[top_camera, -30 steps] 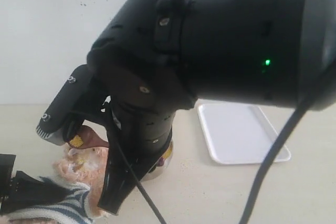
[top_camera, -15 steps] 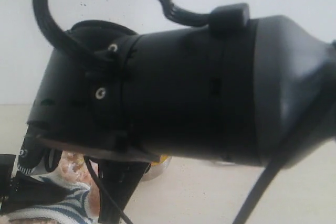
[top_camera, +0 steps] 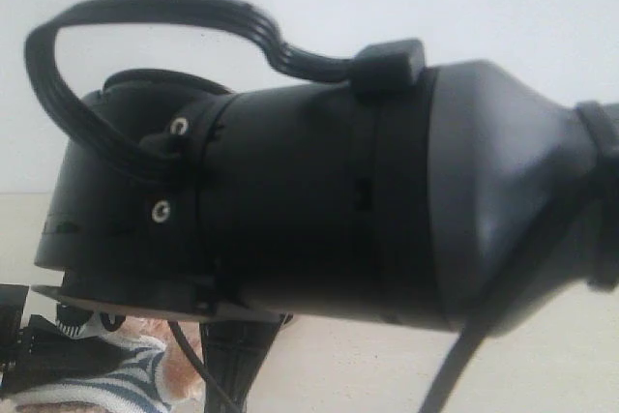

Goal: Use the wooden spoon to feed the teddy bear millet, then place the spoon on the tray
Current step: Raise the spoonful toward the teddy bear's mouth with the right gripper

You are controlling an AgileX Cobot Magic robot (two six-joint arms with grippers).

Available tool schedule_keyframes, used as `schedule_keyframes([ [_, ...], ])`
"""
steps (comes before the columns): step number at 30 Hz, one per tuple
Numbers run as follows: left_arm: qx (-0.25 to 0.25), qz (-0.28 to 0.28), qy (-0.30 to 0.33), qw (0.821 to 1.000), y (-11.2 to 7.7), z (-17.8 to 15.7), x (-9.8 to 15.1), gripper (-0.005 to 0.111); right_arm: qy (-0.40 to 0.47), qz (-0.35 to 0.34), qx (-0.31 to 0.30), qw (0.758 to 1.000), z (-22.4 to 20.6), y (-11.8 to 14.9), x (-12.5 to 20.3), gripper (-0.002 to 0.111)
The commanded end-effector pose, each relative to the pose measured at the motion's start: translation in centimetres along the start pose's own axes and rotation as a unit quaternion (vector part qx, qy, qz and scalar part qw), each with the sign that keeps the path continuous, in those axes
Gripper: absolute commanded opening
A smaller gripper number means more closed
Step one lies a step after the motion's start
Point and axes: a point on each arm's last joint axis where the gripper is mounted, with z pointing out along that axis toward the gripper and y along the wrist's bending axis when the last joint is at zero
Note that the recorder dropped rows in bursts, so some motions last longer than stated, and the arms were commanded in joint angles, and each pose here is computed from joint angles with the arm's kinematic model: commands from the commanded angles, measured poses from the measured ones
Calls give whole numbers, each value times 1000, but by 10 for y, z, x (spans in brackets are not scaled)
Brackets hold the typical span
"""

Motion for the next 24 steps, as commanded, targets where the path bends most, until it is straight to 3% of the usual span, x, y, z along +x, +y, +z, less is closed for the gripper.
schedule_keyframes([
  [1, 20, 0, 0, 1000, -4, 0, 1, 4, 0, -11, 9, 1000, -1, -1, 1, 0],
  [7, 20, 0, 0, 1000, -4, 0, 1, 4, -3, -15, 14, 1000, -2, -1, 0, 0],
  [14, 20, 2, 0, 1000, -4, 0, 1, 4, -9, -64, 64, 996, -7, 15, -3, 0],
  [24, 20, 1, 0, 1000, -4, 0, 1, 4, -7, -40, 89, 995, 2, 21, 1, 0],
])
